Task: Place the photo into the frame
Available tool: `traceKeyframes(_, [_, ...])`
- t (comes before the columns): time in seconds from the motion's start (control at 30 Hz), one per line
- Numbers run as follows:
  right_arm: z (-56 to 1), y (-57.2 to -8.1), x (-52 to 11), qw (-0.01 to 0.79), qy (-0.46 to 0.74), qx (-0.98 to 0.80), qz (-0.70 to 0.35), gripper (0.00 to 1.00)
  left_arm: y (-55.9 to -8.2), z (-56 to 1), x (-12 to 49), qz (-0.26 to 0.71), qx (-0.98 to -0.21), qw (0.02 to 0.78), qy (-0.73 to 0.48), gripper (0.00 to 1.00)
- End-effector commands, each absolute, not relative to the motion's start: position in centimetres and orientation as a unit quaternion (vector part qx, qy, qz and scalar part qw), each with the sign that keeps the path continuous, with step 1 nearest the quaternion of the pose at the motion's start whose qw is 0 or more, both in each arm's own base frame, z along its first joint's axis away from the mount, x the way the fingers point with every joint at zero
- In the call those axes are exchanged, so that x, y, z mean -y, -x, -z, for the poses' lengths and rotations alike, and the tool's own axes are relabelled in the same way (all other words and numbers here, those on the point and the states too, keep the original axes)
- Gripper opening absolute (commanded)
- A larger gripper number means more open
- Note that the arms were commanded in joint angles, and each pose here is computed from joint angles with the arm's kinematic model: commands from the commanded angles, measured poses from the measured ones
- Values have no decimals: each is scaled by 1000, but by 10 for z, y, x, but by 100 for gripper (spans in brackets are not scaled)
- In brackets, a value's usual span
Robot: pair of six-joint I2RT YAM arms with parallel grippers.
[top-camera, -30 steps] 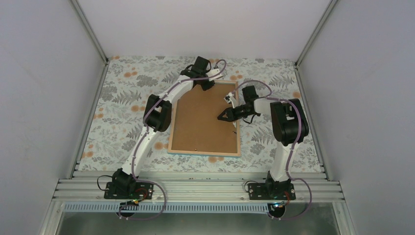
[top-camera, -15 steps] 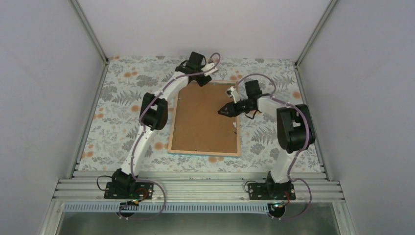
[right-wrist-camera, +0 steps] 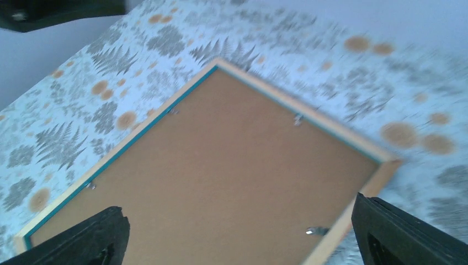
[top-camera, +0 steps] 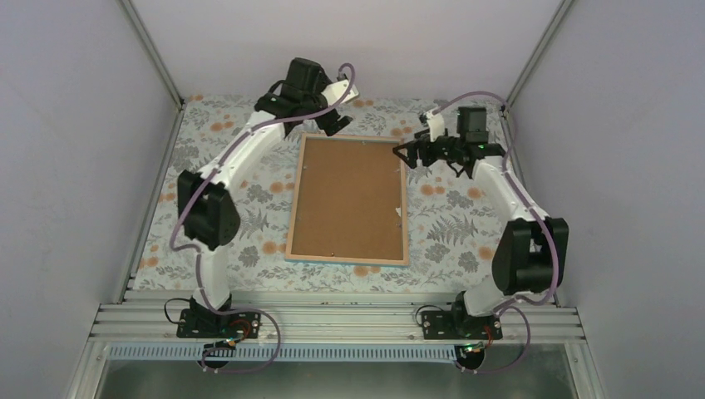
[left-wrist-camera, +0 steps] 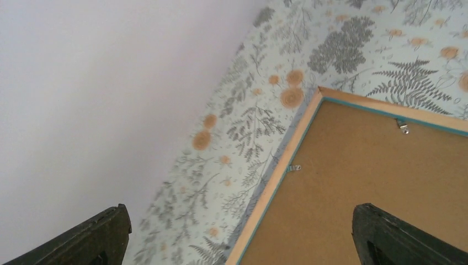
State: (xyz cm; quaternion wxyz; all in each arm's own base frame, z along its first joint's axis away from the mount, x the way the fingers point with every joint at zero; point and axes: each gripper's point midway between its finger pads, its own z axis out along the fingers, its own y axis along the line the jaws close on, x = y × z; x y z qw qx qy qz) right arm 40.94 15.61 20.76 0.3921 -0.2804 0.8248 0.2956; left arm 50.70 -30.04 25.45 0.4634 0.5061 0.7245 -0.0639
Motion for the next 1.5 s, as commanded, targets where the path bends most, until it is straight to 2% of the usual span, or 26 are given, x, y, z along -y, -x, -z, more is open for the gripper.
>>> traceKeyframes(0.0, [-263, -415, -134, 463, 283, -807, -234, 100, -476, -280, 281, 37, -725, 465, -507, 100])
traceKeyframes(0.17, [-297, -425, -112, 513, 207, -810, -192, 100, -436, -306, 252, 14, -695, 521, -495, 100])
traceKeyframes(0.23, [-295, -427, -107, 511, 180, -819, -190, 100, -417, -285, 245, 17, -704, 489, -515, 100])
traceKeyframes(0.33, [-281, -414, -120, 471, 201, -824, -244, 100, -372, -247, 252, 90, -707, 386, -585, 100])
traceKeyframes(0.4, [-267, -403, -126, 440, 201, -829, -282, 100, -350, -241, 256, 121, -702, 387, -586, 100])
traceKeyframes(0.53, [-246, -385, -126, 414, 183, -833, -317, 100, -292, -208, 273, 88, -657, 410, -627, 100])
traceKeyframes(0.63, [-234, -374, -123, 400, 176, -839, -325, 100, -250, -172, 295, 95, -641, 380, -660, 100])
traceKeyframes(0.8, [-201, -365, -118, 358, 153, -860, -331, 100, -210, -118, 326, 128, -641, 315, -688, 99])
traceKeyframes(0.9, [-184, -363, -112, 346, 137, -870, -323, 100, -196, -94, 340, 120, -631, 300, -705, 90])
traceKeyframes(1.1, [-165, -374, -102, 331, 113, -889, -295, 100, -195, -80, 356, 135, -630, 294, -707, 84])
traceKeyframes(1.33, [-135, -372, -101, 299, 87, -901, -303, 100, -184, -53, 361, 121, -608, 268, -738, 67])
traceKeyframes(1.47, [-126, -370, -101, 285, 81, -903, -311, 100, -177, -45, 362, 125, -601, 255, -747, 61])
